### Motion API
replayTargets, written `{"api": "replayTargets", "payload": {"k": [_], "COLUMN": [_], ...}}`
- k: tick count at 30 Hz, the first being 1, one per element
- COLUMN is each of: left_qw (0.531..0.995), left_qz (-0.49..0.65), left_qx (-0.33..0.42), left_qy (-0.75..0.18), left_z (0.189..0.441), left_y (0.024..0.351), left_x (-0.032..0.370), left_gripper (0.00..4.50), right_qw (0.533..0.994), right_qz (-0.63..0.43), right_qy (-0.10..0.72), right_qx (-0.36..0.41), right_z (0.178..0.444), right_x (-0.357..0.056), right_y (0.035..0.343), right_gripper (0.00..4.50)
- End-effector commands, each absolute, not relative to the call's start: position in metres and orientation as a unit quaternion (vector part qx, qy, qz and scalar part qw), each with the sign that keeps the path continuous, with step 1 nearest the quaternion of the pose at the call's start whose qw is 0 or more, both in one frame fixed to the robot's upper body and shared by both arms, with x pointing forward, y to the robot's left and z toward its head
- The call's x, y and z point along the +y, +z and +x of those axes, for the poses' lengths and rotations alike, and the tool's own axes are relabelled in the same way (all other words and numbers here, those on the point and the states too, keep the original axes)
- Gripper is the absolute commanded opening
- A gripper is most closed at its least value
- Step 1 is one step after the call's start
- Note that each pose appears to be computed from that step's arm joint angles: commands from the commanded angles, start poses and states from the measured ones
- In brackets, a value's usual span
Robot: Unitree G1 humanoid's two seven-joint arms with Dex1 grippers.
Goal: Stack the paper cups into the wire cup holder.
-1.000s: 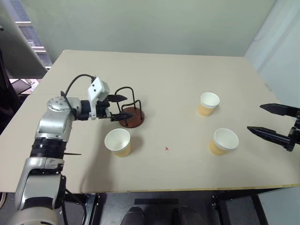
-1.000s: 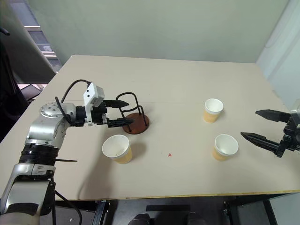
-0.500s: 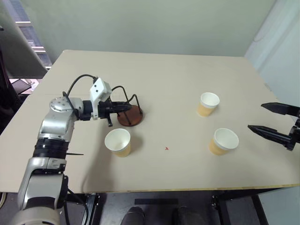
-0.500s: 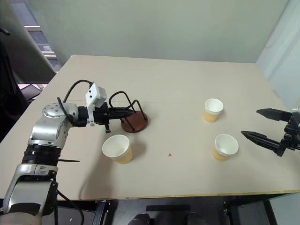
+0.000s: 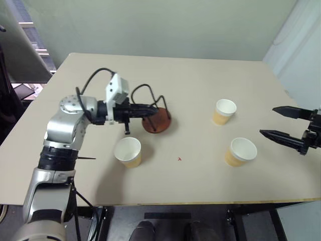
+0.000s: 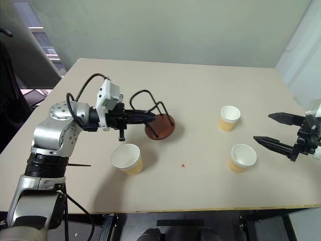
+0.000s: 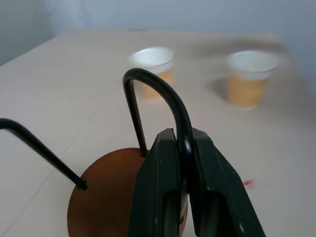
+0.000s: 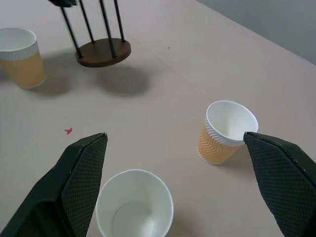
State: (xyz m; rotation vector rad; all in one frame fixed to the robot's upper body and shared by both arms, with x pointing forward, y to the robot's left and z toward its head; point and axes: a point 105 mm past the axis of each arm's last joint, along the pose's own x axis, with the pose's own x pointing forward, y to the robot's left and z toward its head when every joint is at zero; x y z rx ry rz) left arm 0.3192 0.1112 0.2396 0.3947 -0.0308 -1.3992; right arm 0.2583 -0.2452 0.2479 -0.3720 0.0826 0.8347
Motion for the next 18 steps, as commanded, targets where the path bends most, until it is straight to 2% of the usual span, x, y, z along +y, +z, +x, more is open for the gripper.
{"api": "replayTargets", "payload": {"k": [1, 5, 13, 16, 18], "left_qw": [0.677, 0.653, 0.649, 0.631, 0.622], "left_qz": [0.214, 0.232, 0.207, 0.200, 0.198], "left_qx": [-0.023, 0.000, 0.038, 0.051, 0.056], "left_qy": [-0.704, -0.721, -0.731, -0.748, -0.756], "left_z": [0.288, 0.282, 0.280, 0.271, 0.267], "left_y": [0.243, 0.224, 0.198, 0.188, 0.185], "left_x": [0.084, 0.073, 0.064, 0.059, 0.058], "left_gripper": [0.04, 0.04, 0.04, 0.04, 0.04], "right_qw": [0.883, 0.865, 0.840, 0.804, 0.796], "right_qz": [-0.198, -0.195, -0.206, -0.243, -0.251], "right_qy": [0.425, 0.462, 0.500, 0.534, 0.541], "right_qx": [0.031, 0.035, 0.050, 0.096, 0.103], "right_z": [0.257, 0.253, 0.247, 0.233, 0.229], "right_x": [-0.238, -0.224, -0.201, -0.190, -0.188], "right_y": [0.254, 0.249, 0.236, 0.218, 0.215], "right_gripper": [4.50, 4.50, 4.50, 4.50, 4.50]}}
